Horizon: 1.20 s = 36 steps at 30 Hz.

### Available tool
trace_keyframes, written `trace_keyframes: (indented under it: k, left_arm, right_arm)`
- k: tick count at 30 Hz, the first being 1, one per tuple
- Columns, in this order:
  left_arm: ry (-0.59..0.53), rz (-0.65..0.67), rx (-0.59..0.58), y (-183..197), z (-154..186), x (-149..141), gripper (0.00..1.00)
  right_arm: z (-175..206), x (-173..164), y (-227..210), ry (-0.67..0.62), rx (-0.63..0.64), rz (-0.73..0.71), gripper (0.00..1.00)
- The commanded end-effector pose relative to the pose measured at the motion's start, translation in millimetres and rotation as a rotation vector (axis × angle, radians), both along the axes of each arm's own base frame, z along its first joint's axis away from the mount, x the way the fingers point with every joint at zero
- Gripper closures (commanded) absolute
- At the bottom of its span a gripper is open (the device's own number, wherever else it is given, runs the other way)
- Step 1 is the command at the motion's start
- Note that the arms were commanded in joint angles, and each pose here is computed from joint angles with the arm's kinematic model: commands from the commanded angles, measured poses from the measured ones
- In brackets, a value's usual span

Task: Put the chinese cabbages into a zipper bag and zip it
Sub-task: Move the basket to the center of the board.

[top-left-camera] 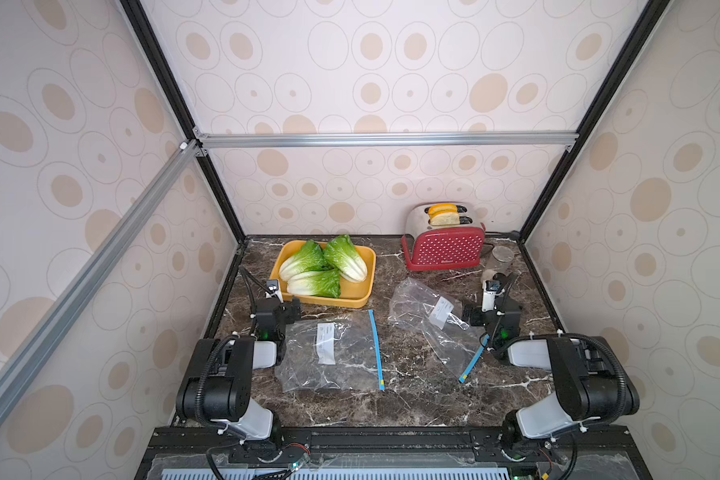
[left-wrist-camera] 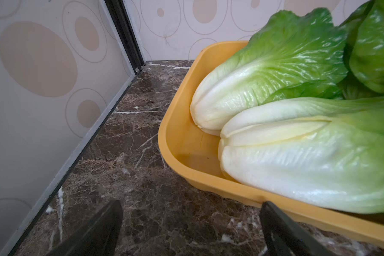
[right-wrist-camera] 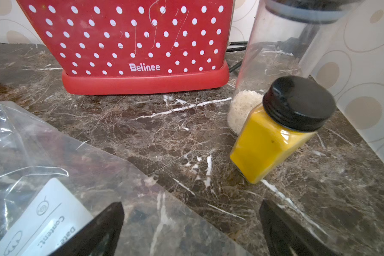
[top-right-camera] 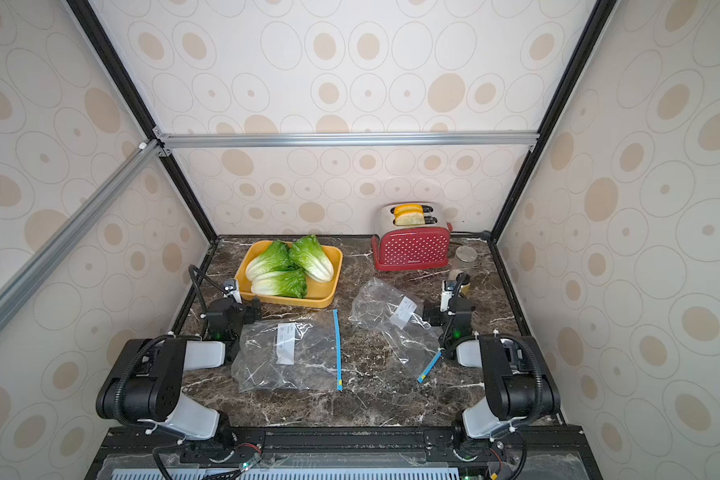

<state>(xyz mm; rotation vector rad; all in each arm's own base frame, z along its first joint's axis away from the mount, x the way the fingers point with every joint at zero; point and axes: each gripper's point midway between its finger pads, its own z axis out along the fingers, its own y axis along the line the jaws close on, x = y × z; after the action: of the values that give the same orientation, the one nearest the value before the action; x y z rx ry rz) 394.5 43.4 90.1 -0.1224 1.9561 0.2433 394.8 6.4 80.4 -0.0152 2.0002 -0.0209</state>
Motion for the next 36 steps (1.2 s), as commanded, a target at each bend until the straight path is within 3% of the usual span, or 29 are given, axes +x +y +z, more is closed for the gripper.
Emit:
trace_keyframes:
  k: [1,23,28,31,33,36]
  left_arm:
    - [-0.015,-0.005,0.011,1,7,5,0.01]
    - [-0.027,-0.005,0.009,1,9,4,0.01]
    - [-0.009,-0.021,0.007,-1,42,-1,0.01]
    - [-0.015,0.007,-0.026,1,63,-9,0.01]
    - [-0.044,0.034,-0.069,2,79,-16,0.01]
    - [-0.068,0.246,-0.198,25,100,-36,0.01]
  right_arm:
    - [3,2,-2,-0.007,-0.009,-0.005,0.0]
    - [10,1,-2,-0.026,-0.005,-0.007,0.0]
    - [37,0,-8,0.015,-0.007,-0.047,0.0]
    - [59,-2,-13,0.027,0.058,-0.105,0.0]
    - [71,-7,-16,0.046,0.166,-0.181,0.0]
    - [74,-24,-29,0.14,0.296,-0.339,0.0]
